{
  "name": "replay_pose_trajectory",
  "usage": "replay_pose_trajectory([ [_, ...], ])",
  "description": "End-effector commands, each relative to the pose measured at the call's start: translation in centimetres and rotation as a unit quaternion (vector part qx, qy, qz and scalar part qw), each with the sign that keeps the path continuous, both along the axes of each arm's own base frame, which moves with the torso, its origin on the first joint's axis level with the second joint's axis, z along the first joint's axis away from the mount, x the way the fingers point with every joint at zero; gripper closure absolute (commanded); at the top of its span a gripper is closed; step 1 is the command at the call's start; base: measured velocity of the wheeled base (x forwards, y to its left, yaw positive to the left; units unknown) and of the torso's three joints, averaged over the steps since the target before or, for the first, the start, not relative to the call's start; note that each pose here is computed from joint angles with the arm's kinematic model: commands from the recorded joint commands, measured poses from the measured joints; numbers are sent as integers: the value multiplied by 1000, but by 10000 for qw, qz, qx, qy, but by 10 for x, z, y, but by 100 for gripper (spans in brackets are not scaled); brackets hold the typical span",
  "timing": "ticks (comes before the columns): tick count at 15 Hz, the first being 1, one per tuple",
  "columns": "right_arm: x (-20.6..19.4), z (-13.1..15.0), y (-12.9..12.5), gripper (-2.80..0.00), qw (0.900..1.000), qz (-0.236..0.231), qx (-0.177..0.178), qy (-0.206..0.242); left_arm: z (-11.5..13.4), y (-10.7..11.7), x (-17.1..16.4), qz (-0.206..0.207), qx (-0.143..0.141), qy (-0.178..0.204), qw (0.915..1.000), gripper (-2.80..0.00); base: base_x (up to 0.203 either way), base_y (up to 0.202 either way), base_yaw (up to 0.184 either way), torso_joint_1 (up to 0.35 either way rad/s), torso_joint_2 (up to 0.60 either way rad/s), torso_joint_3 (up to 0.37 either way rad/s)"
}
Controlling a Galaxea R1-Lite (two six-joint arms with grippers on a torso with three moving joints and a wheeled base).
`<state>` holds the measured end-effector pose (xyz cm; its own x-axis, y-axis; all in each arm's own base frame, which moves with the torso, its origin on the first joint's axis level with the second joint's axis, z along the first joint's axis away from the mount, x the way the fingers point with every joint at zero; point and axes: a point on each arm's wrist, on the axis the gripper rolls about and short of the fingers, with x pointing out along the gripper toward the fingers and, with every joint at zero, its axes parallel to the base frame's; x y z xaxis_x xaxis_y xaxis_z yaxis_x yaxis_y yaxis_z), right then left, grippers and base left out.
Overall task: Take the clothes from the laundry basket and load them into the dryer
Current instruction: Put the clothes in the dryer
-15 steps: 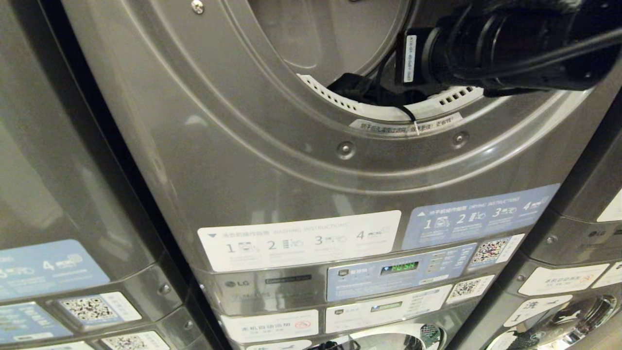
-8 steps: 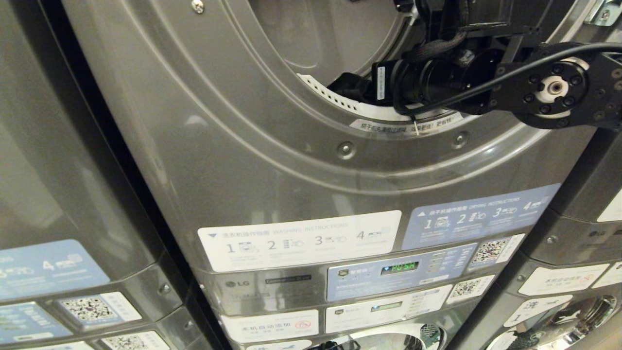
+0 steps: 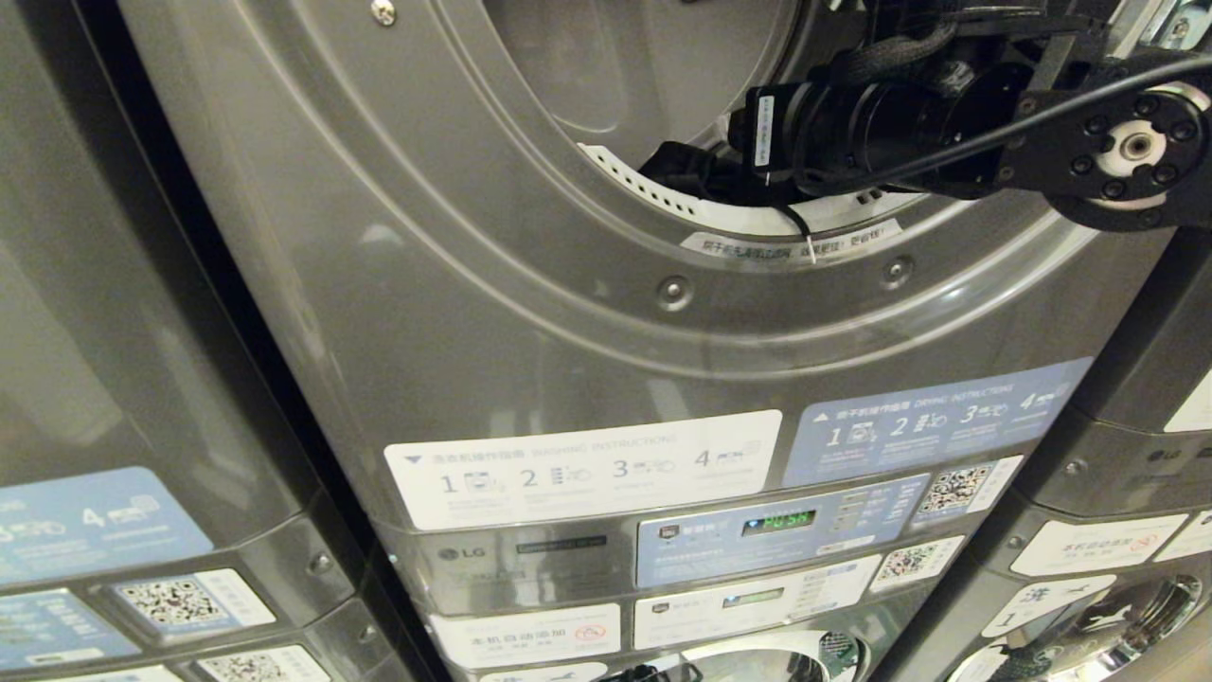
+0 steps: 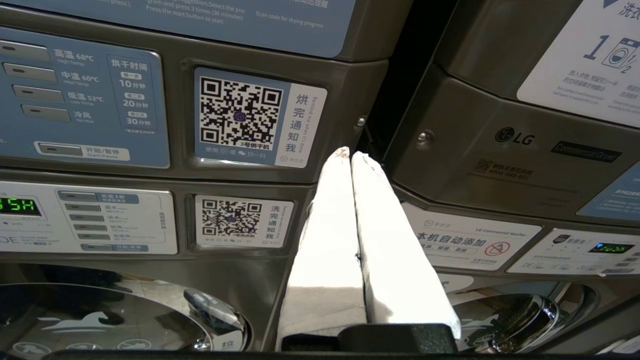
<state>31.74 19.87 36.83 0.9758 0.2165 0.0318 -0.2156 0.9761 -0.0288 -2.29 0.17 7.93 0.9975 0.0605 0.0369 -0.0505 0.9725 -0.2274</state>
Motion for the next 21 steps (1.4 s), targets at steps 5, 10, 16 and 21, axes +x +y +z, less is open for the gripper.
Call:
replay_pose_trajectory([
  [5,-31,26,-19,-280,10000,63,42,-55,-8,0,2,5,9,147,9999,0,0,0,0,0,0,0],
  [10,-48,27,-30,-280,9988,150,96,452,-8,0,2,5,9,147,9999,0,0,0,0,0,0,0],
  [16,-80,40,-39,-280,9966,513,428,491,-8,0,2,3,0,146,9999,0,0,0,0,0,0,0],
  [21,-130,9,-57,-51,9920,810,93,963,-8,0,2,4,-14,130,9999,0,0,0,0,0,0,0],
])
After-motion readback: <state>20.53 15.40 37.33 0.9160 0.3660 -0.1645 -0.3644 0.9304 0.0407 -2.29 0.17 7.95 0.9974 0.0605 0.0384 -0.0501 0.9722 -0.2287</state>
